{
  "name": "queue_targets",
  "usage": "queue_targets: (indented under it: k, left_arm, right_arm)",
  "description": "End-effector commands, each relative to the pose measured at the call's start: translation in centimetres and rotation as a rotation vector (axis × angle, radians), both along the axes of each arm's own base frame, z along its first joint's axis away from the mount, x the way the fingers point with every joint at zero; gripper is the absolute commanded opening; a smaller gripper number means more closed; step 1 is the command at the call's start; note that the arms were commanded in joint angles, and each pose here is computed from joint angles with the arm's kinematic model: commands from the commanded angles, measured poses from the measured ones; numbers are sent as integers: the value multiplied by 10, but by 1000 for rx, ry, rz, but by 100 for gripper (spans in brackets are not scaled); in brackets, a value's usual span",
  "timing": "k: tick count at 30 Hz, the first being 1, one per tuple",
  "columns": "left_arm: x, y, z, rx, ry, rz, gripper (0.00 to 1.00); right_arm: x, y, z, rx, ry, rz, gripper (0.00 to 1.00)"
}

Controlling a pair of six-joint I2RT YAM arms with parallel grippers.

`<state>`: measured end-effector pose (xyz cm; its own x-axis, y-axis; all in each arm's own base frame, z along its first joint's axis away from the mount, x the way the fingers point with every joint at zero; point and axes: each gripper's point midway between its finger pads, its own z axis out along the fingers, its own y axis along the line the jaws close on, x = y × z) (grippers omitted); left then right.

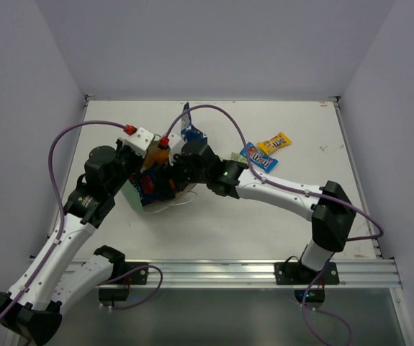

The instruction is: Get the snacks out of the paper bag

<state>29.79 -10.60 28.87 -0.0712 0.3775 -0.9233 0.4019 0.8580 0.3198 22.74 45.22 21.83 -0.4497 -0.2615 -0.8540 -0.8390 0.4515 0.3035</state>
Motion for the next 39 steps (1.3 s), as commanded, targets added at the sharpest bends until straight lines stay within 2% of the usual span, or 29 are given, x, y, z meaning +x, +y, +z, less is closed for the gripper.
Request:
queue_targets:
  k: [1, 7, 11, 14, 15, 18, 22, 23, 26, 30, 33, 37, 39]
  left_arm:
    - [-2, 0, 26, -74, -78, 13, 0]
    - [-5, -1, 29, -87, -80, 0, 0]
    - [-6, -2, 31, -90, -82, -2, 0]
    - [-7, -1, 31, -90, -80, -1, 0]
    - [-7, -1, 31, -90, -82, -1, 0]
    - [-7, -1, 32, -93, -81, -2, 0]
    - [-7, -2, 33, -102, -82, -5, 0]
    - [-8, -2, 32, -100, -81, -3, 0]
    - [-8, 1, 30, -89, -77, 9, 0]
    - [-6, 6, 25, -71, -72, 33, 0]
    - [-4, 10, 21, -51, -62, 59, 0]
    - [-2, 15, 20, -40, -63, 82, 0]
    - [-3, 16, 20, -36, -65, 89, 0]
  right_arm:
    - [25, 12, 12, 24, -23, -111, 78]
    - [36, 21, -28, -30, 13, -144, 77]
    - [34, 27, -48, -47, 41, -129, 73]
    - [34, 30, -56, -48, 45, -112, 61]
    - [32, 31, -56, -44, 49, -99, 52]
    - [31, 33, -52, -29, 40, -86, 37]
    - [33, 32, -50, -36, 31, -87, 7]
    - [33, 31, -48, -34, 25, -87, 3]
    - [30, 27, -31, -9, -7, -71, 0]
    - [19, 17, 28, 74, -89, -24, 0]
    - [11, 2, 92, 151, -187, -9, 0]
    - [5, -33, 156, 206, -277, -39, 0]
    - [4, -48, 174, 220, -295, -59, 0]
